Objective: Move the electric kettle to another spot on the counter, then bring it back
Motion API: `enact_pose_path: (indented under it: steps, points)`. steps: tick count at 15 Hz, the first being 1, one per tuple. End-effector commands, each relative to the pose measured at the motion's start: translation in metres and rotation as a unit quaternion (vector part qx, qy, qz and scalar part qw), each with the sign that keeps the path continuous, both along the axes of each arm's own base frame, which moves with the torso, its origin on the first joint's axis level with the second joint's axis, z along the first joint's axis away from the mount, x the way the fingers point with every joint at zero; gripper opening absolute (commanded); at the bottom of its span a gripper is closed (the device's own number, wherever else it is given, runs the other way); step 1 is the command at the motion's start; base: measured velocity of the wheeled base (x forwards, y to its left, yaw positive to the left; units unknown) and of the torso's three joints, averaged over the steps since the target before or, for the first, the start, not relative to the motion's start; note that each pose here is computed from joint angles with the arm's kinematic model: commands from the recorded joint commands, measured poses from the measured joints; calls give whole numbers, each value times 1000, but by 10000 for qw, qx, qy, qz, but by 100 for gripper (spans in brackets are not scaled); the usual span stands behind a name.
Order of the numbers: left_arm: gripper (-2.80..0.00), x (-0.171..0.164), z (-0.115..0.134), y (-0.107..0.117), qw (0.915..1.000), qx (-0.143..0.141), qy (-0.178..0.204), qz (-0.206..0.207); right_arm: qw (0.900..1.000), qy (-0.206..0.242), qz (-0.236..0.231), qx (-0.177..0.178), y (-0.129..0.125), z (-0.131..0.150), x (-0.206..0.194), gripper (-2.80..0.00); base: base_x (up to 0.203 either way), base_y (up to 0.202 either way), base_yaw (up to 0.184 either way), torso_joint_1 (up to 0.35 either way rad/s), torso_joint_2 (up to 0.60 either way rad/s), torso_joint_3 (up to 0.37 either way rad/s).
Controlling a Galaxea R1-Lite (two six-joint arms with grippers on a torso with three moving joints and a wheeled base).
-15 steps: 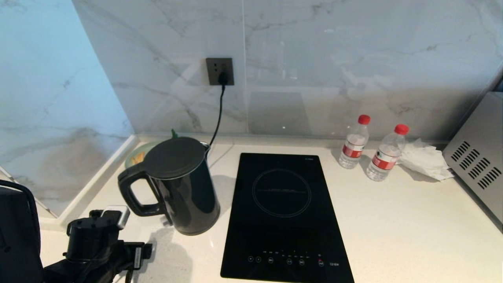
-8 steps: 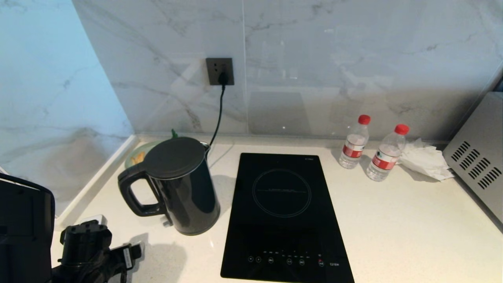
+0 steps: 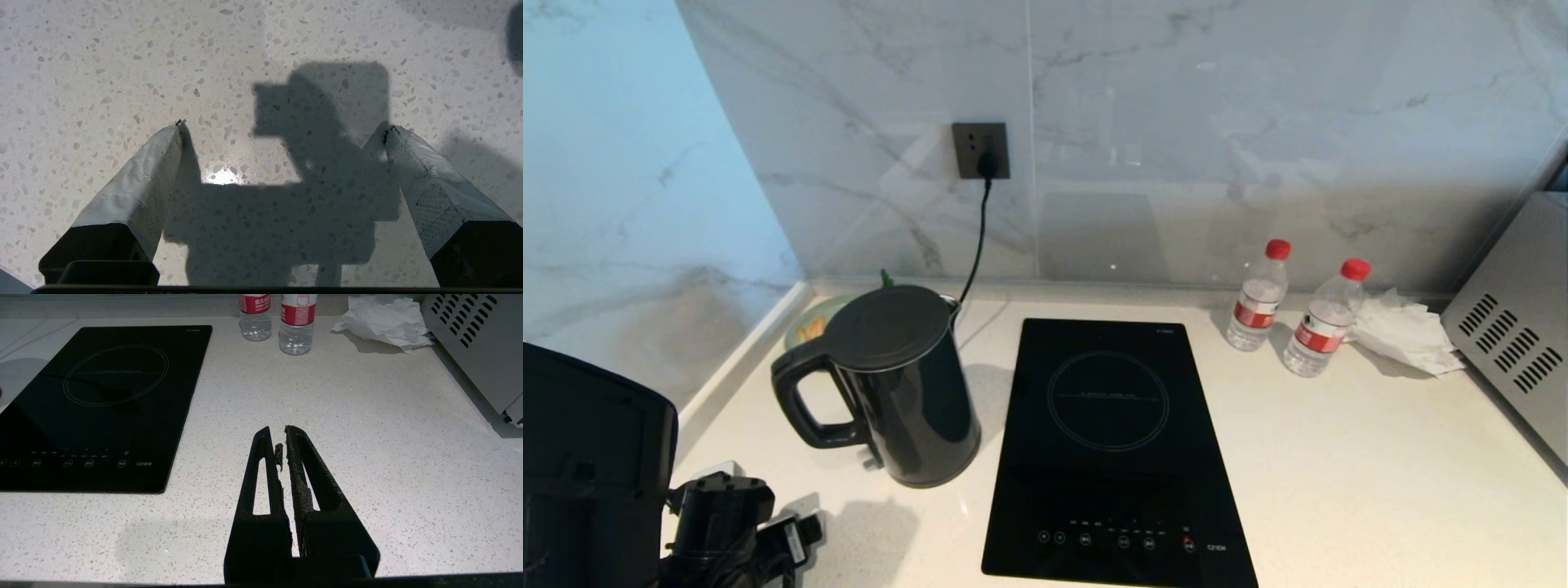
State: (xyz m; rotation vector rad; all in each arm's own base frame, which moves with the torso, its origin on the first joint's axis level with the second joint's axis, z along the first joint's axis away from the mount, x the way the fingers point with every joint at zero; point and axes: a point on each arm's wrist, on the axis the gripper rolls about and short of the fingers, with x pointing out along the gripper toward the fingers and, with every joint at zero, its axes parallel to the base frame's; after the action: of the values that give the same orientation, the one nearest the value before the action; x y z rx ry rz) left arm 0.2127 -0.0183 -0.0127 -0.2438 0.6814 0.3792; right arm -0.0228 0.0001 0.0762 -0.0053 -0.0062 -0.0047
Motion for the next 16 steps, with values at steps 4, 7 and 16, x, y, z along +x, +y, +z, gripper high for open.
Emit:
enact_pose_path:
  steps: [4, 7, 16]
  points:
    - [0, 6, 27, -1, 9976, 1, -690, -30, 10000, -3, -3, -4, 0, 0, 0, -280, 0, 0, 0, 0, 0, 0]
    - [0, -1, 28, 2, 9980, 243, -552, -187, 10000, -5, 3, -4, 0, 0, 0, -280, 0, 0, 0, 0, 0, 0]
    - [0, -10, 41, 0, 9956, 450, -689, -447, 10000, -7, -7, -4, 0, 0, 0, -280, 0, 0, 0, 0, 0, 0]
